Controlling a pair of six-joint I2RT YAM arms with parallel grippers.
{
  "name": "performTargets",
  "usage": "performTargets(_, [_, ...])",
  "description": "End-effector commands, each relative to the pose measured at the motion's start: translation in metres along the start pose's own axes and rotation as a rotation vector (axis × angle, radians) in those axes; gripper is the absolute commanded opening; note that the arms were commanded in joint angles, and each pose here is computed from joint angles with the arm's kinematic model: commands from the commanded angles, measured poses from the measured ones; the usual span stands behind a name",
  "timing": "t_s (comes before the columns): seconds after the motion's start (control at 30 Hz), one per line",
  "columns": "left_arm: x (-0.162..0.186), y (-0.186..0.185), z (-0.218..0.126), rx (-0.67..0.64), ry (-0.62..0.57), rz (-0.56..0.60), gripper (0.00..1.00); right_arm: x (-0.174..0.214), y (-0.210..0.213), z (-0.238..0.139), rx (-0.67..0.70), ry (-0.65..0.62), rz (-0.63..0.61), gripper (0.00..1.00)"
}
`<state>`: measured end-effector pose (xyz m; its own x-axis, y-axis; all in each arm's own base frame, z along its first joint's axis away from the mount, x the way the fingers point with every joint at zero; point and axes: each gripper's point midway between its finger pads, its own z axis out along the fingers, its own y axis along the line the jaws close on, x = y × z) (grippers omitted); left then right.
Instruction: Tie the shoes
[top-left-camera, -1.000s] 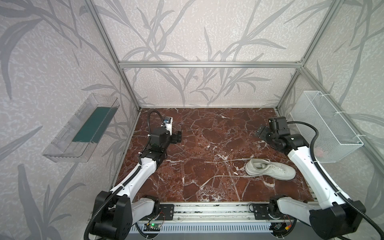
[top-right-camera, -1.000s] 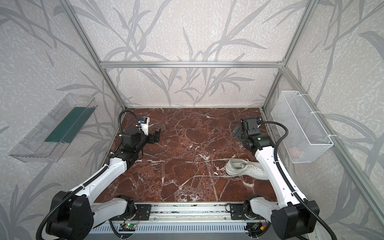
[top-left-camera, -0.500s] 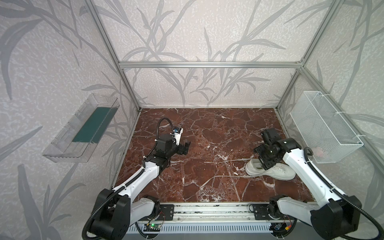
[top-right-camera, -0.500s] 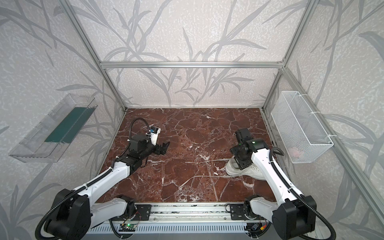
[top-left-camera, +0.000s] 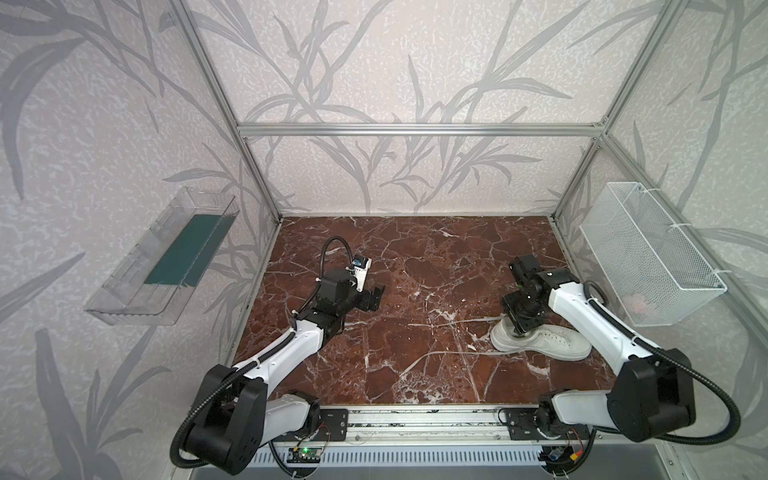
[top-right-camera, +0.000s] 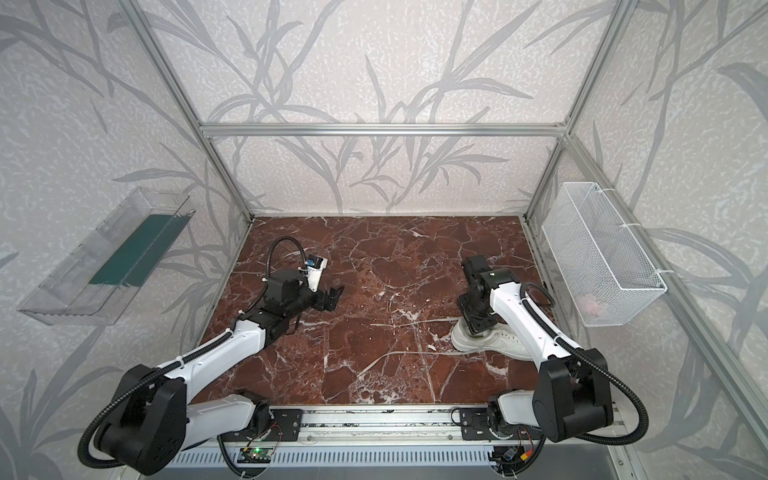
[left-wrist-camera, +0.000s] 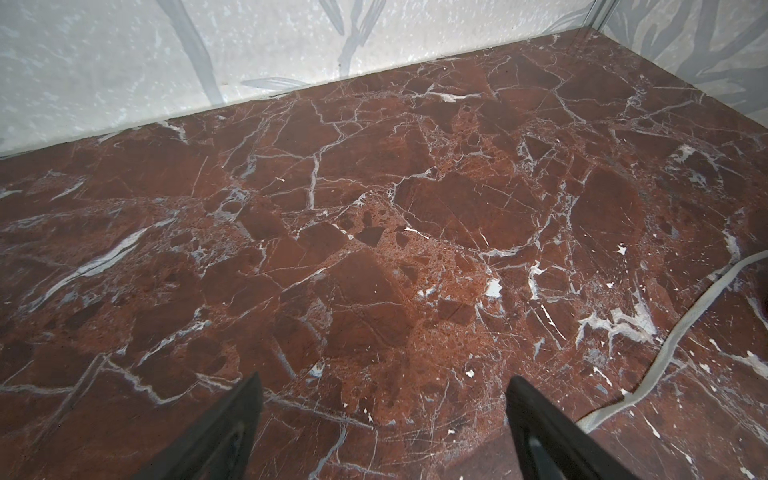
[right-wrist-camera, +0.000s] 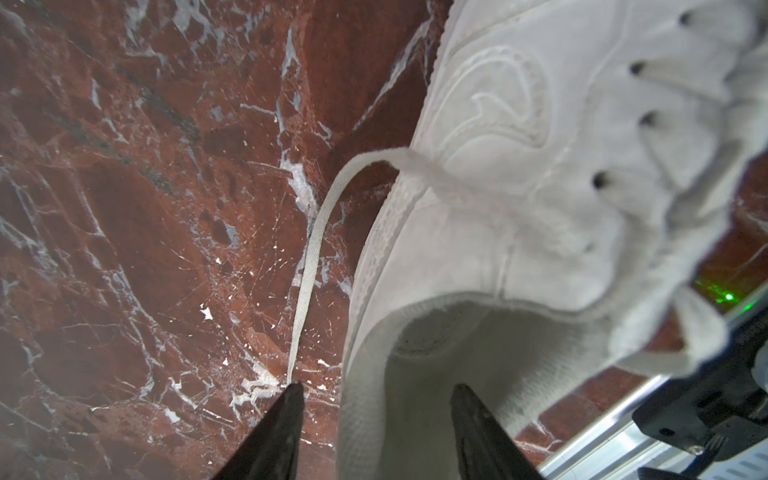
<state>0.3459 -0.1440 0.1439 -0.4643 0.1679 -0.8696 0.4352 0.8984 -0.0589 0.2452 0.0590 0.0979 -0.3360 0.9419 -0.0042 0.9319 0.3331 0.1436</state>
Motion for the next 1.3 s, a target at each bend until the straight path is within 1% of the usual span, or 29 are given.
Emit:
performTargets(0.0, [-0.005,0.001,0.002,-0.015,-0.016,0.012,0.93,-0.008,0.003,0.006,0.013,-0.033,-0.025,0.53])
performTargets(0.07, [-0.005,0.002,0.002,-0.023,-0.014,0.014,0.93,-0.01,0.008,0.011,0.017,-0.043,-0.065,0.51])
performTargets(0.13, [-0.006,0.004,0.001,-0.034,-0.018,0.02,0.93,-0.012,0.011,0.017,0.027,-0.047,-0.106,0.44])
performTargets(0.17, [-0.006,0.005,0.001,-0.04,-0.014,0.023,0.93,-0.012,0.012,0.019,0.037,-0.044,-0.122,0.4])
performTargets(0.2, [-0.006,0.006,0.0,-0.047,-0.01,0.025,0.93,-0.01,0.013,0.022,0.04,-0.036,-0.143,0.32])
performTargets(0.23, [-0.006,0.007,-0.001,-0.054,-0.008,0.026,0.93,-0.008,0.018,0.025,0.029,-0.021,-0.173,0.27])
performTargets(0.27, [-0.006,0.008,-0.002,-0.06,-0.009,0.026,0.93,-0.006,0.023,0.028,0.017,-0.005,-0.201,0.23])
performTargets(0.33, [-0.005,0.009,-0.004,-0.065,-0.01,0.027,0.93,0.004,0.039,0.029,-0.029,0.014,-0.306,0.18])
performTargets(0.43, [-0.006,0.01,-0.007,-0.074,-0.013,0.025,0.93,0.027,0.066,0.024,-0.097,0.035,-0.514,0.16])
performTargets(0.5, [-0.006,0.011,-0.009,-0.079,-0.011,0.029,0.93,0.045,0.077,0.024,-0.111,0.06,-0.609,0.12])
performTargets(0.67, [-0.01,0.014,-0.016,-0.102,-0.012,0.039,0.93,0.102,0.102,0.02,-0.187,0.139,-0.778,0.11])
performTargets(0.73, [-0.01,0.016,-0.019,-0.117,-0.011,0.036,0.93,0.132,0.111,0.02,-0.216,0.194,-0.871,0.11])
performTargets(0.8, [-0.008,0.017,-0.021,-0.126,-0.004,0.032,0.93,0.158,0.113,0.028,-0.2,0.248,-0.956,0.11])
performTargets(0.87, [-0.006,0.019,-0.025,-0.135,0.008,0.027,0.93,0.184,0.117,0.03,-0.216,0.295,-1.068,0.11])
performTargets(0.97, [-0.004,0.023,-0.034,-0.166,0.017,0.013,0.93,0.218,0.116,0.028,-0.228,0.346,-1.216,0.12])
performTargets(1.03, [-0.003,0.025,-0.041,-0.184,0.015,0.013,0.93,0.241,0.112,0.026,-0.25,0.415,-1.296,0.13])
performTargets(1.17, [0.002,0.031,-0.054,-0.23,0.015,-0.003,0.93,0.275,0.102,0.018,-0.303,0.506,-1.447,0.15])
performTargets(1.27, [0.003,0.033,-0.059,-0.244,0.018,-0.016,0.94,0.279,0.088,0.022,-0.247,0.536,-1.497,0.16])
